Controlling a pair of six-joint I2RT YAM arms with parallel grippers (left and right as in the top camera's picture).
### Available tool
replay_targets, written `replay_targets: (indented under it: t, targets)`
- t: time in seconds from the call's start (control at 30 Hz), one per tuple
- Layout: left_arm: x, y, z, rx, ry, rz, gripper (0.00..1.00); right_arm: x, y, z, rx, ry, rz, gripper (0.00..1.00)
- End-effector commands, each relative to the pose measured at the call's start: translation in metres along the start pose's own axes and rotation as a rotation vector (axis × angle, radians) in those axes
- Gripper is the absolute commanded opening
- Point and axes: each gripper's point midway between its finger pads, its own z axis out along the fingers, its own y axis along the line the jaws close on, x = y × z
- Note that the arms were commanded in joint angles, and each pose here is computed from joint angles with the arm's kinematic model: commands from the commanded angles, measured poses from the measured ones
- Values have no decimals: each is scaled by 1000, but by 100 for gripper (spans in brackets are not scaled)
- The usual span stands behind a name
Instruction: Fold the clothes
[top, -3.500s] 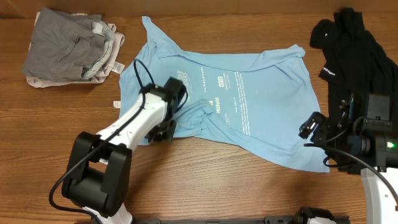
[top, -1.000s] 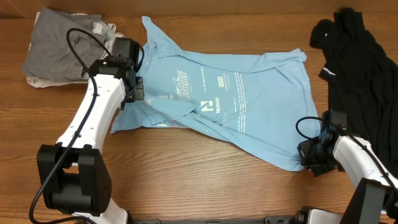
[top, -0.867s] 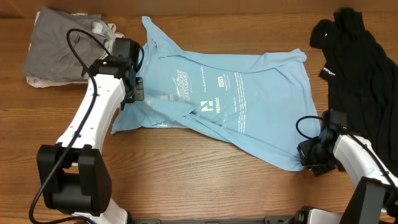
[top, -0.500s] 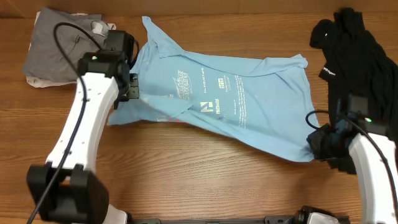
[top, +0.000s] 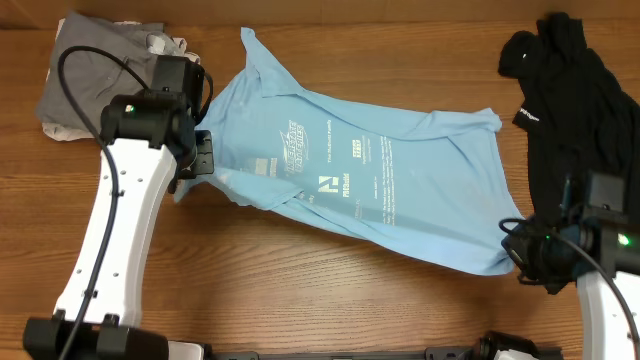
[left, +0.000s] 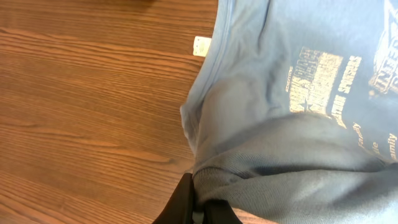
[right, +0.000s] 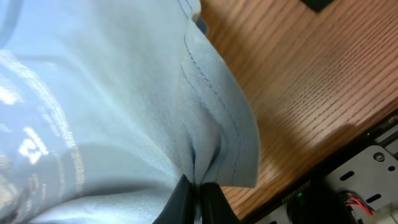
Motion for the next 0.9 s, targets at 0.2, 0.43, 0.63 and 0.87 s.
replay_targets:
  t: [0.2,0.43,0.63,0.87]
  targets:
    - [-13,4,-33,50,-150,-56,4,-20,14,-15,-43,-78,-56,4]
    - [-38,-16,3,65,-141,-39,4,-40,25,18,11,-1,-108,4]
    - [-57,-36,54,58,-96,-15,4,-57,34,52,44,61,-175,4]
    - [-63,-53,100,58,-45,14,4,-73,41,85,61,92,-217,4]
